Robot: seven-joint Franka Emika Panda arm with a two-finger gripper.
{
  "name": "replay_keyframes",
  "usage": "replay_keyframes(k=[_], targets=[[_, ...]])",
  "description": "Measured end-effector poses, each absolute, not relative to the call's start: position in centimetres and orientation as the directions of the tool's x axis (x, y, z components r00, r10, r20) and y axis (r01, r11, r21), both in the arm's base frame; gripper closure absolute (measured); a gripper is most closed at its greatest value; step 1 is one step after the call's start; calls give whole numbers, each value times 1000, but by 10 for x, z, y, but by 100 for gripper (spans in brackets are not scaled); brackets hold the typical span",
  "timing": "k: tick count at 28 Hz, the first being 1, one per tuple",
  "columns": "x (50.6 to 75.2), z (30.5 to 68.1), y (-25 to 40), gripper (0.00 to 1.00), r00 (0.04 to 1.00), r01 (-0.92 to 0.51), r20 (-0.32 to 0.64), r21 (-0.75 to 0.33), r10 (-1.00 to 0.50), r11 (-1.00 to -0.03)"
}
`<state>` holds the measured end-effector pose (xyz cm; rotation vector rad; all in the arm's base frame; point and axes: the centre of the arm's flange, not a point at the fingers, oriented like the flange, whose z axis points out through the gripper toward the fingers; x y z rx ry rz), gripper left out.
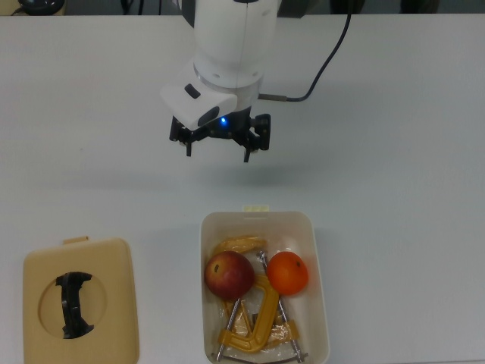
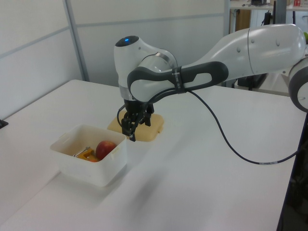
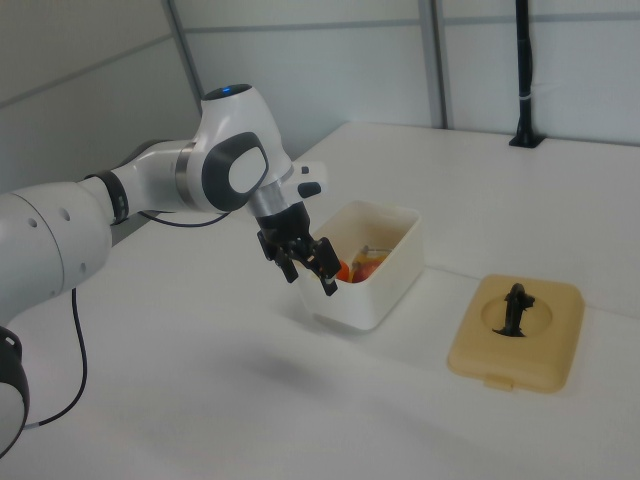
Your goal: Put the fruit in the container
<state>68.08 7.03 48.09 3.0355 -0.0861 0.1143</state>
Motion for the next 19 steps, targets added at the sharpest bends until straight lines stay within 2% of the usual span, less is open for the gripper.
replay_keyframes(k=[14, 19], targets=[[662, 505, -28, 0, 998, -64, -11, 151, -66, -986], [658, 512, -42, 0, 997, -69, -12, 156, -72, -985]])
